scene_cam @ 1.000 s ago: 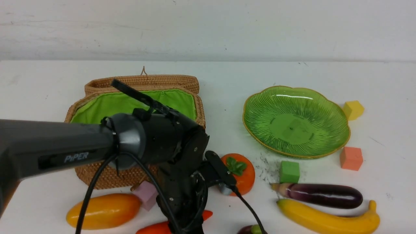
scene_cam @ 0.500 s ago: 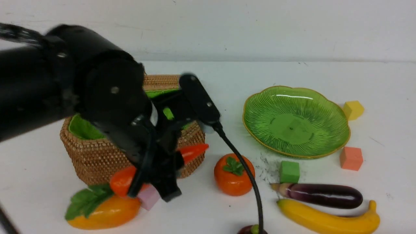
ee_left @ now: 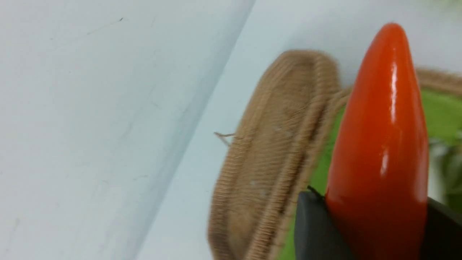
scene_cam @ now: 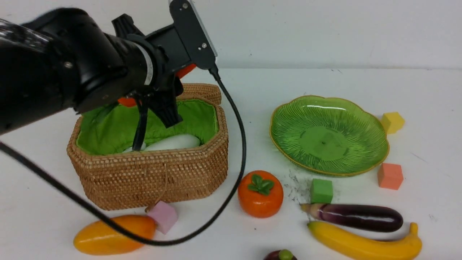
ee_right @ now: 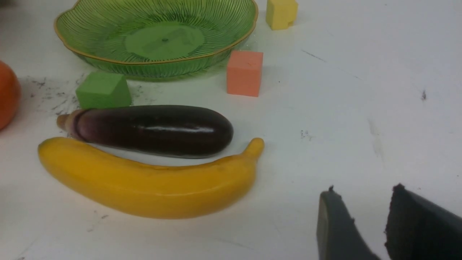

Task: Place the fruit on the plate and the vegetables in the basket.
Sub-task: Use the left arm to grab a carrot and put it into the left basket

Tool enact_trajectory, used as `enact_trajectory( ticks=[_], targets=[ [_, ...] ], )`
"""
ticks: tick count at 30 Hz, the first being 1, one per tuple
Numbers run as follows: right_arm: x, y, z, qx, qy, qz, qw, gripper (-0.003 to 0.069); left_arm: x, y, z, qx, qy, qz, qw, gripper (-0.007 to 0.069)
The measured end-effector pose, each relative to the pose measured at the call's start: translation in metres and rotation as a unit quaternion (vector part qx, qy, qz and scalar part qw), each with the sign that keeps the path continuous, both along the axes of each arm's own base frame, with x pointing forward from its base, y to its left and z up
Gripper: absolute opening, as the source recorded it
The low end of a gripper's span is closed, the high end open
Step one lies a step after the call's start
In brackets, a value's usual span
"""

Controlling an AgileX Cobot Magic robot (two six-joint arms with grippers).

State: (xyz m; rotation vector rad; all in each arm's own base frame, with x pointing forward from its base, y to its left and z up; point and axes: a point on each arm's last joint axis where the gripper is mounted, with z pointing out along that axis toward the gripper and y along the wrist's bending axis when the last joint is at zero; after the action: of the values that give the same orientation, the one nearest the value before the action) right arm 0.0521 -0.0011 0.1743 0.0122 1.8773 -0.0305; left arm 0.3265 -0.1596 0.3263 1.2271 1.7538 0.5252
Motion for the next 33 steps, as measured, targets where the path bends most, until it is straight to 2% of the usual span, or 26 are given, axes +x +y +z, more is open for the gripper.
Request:
enact_trajectory(
  ticks=[4, 12, 15, 16, 17, 19, 23, 33],
  targets=[
    [0.000, 0.000, 0.000, 0.000, 0.000, 0.000, 1.000, 0.0242, 0.022, -0.003, -0.028, 0.040, 0.000, -0.021, 0.999, 0.0288],
    [0.000, 0.000, 0.000, 0.000, 0.000, 0.000, 1.000, 0.0242, 0.031, -0.006, -0.057, 0.011, 0.034, 0.001, 0.999, 0.0307],
    [0.000, 0.000, 0.000, 0.000, 0.000, 0.000, 1.000, 0.0242, 0.028, -0.004, -0.065, 0.007, 0.049, 0.012, 0.999, 0.0383],
    [0.000, 0.000, 0.000, 0.000, 0.000, 0.000, 1.000, 0.0242, 0.026, -0.002, -0.068, 0.009, 0.055, 0.016, 0.998, 0.0454],
    [0.000, 0.000, 0.000, 0.000, 0.000, 0.000, 1.000, 0.0242, 0.026, -0.002, -0.069, 0.009, 0.056, 0.017, 0.998, 0.0462],
    [0.000, 0.000, 0.000, 0.000, 0.000, 0.000, 1.000, 0.0242, 0.026, -0.001, -0.070, 0.014, 0.061, 0.023, 0.998, 0.0566],
    [0.000, 0.000, 0.000, 0.000, 0.000, 0.000, 1.000, 0.0242, 0.025, 0.001, -0.071, 0.019, 0.065, 0.030, 0.997, 0.0637],
    [0.000, 0.000, 0.000, 0.000, 0.000, 0.000, 1.000, 0.0242, 0.018, 0.006, -0.061, 0.008, 0.074, 0.048, 0.996, 0.0629]
  ],
)
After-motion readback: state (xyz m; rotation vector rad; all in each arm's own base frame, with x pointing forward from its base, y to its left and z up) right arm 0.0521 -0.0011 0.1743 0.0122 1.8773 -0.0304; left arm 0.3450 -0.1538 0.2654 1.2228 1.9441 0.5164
